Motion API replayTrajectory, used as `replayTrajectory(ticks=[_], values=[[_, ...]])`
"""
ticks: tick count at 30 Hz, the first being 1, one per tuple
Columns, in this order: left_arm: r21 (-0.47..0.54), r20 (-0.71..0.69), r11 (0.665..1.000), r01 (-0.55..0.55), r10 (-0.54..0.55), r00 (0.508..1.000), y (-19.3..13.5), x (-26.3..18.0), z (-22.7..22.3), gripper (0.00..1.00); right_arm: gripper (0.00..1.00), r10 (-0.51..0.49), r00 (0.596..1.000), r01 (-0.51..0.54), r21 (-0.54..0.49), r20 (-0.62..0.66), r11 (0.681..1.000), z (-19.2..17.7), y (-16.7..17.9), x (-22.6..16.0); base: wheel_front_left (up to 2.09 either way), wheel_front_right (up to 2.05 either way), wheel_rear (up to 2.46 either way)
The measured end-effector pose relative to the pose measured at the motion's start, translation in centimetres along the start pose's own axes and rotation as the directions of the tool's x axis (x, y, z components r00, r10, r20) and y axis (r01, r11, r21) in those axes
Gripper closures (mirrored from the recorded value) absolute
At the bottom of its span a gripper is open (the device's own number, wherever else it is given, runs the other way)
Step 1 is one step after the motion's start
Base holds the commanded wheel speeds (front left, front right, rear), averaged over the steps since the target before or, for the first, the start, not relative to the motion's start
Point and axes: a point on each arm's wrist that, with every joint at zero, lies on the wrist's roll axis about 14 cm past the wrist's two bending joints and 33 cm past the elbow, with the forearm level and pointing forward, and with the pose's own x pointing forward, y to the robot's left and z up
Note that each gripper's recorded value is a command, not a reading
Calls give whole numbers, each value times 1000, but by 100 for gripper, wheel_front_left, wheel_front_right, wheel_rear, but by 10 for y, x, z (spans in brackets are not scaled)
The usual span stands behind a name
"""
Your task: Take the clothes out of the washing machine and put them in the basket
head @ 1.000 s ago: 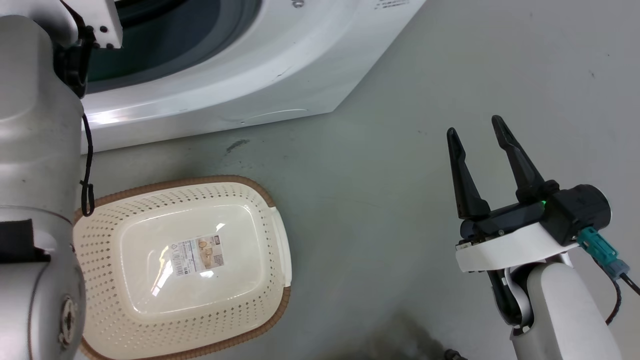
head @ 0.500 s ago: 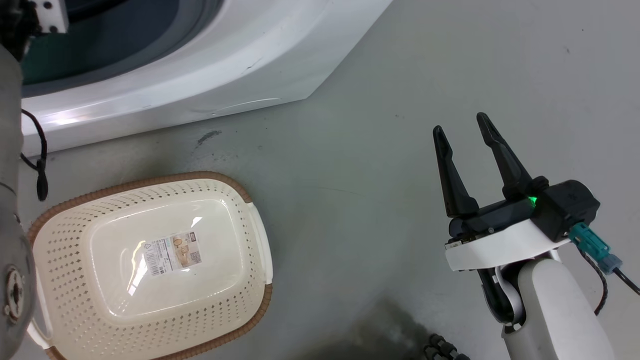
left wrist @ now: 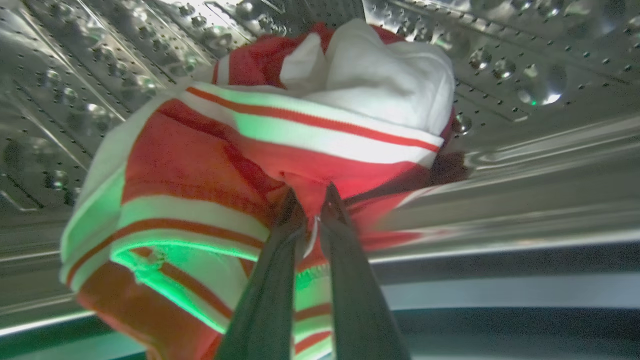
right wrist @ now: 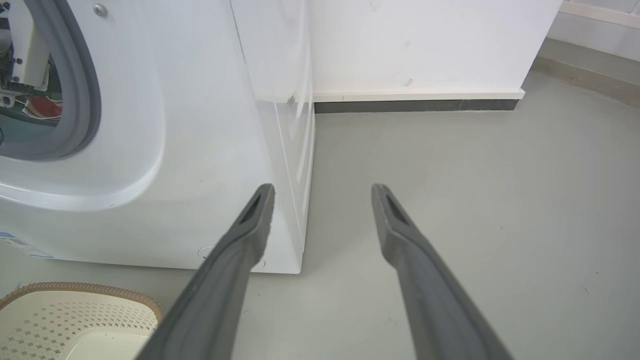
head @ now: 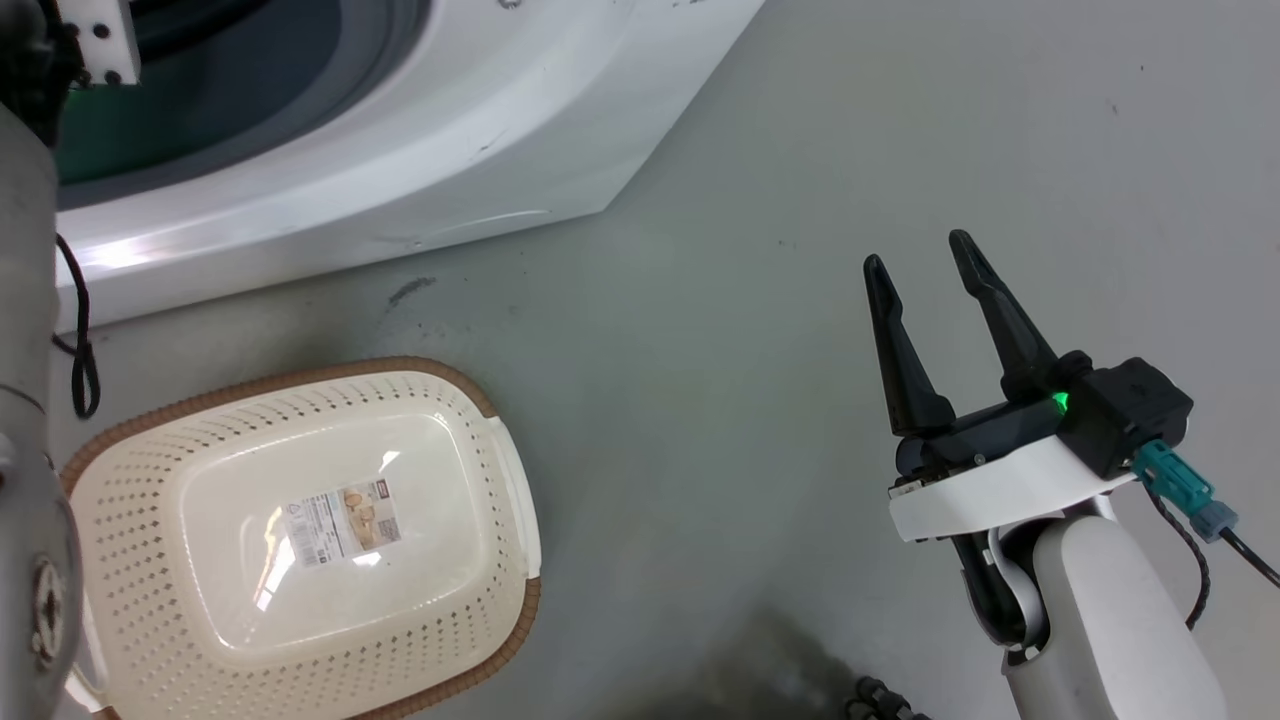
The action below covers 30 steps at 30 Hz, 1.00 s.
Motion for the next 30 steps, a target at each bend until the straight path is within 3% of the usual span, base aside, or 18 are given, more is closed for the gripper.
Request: replayTrajectory(ticks=[7, 14, 22, 30], values=[[-30, 270, 999, 24, -15, 963, -8, -30, 24, 100, 0, 4, 999, -3, -13, 50, 1000, 20, 1, -3, 0, 0, 0], [-78, 520, 996, 31, 14, 854, -4, -88, 47, 100, 0, 5, 996, -3, -20, 91, 1000, 37, 4, -20, 0, 0, 0], [-135, 598, 990, 40, 49, 800, 5, -143, 39, 100, 0, 6, 991, -4, -12, 135, 1000, 54, 8, -44, 0, 0, 0], [-166, 716, 984, 59, 79, 694, 10, -211, 45, 100, 0, -1, 984, 2, -8, 180, 1000, 69, 9, -67, 0, 0, 0]])
